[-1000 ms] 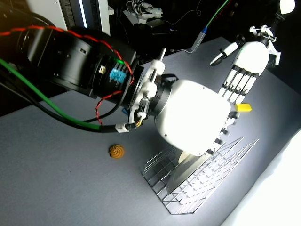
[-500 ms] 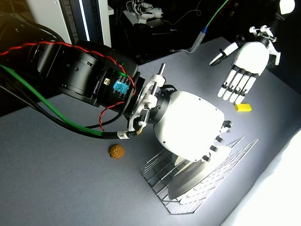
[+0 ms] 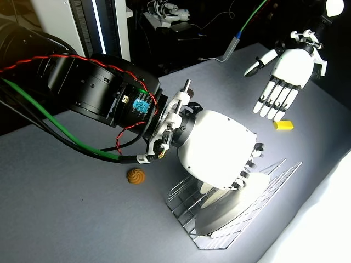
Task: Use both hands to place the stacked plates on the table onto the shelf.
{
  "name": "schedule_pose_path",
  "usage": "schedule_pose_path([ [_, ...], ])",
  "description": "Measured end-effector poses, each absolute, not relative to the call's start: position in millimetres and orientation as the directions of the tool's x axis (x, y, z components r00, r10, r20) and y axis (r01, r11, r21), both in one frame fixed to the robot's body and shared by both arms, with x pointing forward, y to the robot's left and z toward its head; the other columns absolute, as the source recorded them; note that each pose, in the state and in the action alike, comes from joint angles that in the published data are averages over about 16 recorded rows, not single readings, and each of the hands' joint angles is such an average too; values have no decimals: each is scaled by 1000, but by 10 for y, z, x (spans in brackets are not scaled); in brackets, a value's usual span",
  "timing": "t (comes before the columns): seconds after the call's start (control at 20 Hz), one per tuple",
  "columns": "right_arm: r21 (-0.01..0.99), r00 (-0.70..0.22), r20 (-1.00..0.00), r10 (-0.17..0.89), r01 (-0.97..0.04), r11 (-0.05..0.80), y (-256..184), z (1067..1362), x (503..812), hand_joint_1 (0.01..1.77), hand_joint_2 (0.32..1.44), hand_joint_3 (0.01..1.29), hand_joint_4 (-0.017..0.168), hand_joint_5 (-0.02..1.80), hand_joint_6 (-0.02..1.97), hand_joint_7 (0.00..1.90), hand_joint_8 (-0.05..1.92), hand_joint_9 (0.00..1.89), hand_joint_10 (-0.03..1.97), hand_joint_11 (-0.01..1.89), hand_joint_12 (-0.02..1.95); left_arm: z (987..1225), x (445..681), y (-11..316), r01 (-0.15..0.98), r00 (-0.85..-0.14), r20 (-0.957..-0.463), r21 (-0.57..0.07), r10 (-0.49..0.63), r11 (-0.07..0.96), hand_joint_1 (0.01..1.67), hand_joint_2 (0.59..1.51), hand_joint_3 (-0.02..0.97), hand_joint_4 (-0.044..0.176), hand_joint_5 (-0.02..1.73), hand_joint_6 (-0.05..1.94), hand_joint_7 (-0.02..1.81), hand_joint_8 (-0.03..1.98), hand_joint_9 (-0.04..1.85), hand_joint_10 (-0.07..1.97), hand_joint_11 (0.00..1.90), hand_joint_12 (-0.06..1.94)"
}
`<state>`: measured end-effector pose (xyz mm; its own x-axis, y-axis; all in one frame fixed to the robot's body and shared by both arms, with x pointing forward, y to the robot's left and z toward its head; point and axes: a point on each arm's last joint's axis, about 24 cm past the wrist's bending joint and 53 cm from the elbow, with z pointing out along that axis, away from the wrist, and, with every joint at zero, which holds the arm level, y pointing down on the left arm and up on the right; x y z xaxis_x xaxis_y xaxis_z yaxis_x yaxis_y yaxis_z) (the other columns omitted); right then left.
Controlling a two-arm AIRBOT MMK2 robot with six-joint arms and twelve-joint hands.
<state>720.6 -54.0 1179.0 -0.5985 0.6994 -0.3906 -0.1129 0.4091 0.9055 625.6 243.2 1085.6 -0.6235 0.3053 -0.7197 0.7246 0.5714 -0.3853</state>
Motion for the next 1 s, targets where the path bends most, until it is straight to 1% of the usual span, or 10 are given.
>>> schedule_pose_path([
  [0.25,902,-591,-405,698,-131,412,-562,11871,7212,1153,1020,12,-6,886,445,1005,125,1024,62,654,1204,10855,6252,2426,726,-622,-720,-385,307,569,22,1128,14,-2,89,13,120,0,100,7,22,194],
  [0.45,892,-581,-435,688,-170,420,-576,12010,7193,1098,1017,11,-4,894,220,968,25,976,31,567,1209,10863,6224,2393,732,-620,-721,-392,309,557,22,1128,13,-3,89,12,120,0,100,7,22,202],
  [0.6,879,-569,-465,678,-208,429,-596,12138,7163,1063,1013,11,-2,900,70,939,2,943,18,509,1221,10882,6187,2346,741,-617,-724,-401,309,540,22,1129,13,-3,89,12,120,0,99,7,22,203],
  [0.8,843,-541,-534,650,-279,460,-649,12326,7082,1037,1015,11,-1,890,44,911,0,914,16,460,1232,10917,6113,2269,756,-608,-730,-411,314,508,23,1131,13,-3,89,13,121,0,98,7,22,206],
  [1.0,789,-493,-614,616,-356,500,-747,12522,6961,1011,1021,11,-1,879,39,890,1,892,16,421,1250,10949,6026,2195,774,-596,-735,-420,322,475,23,1133,12,-3,91,13,125,0,100,7,22,217],
])
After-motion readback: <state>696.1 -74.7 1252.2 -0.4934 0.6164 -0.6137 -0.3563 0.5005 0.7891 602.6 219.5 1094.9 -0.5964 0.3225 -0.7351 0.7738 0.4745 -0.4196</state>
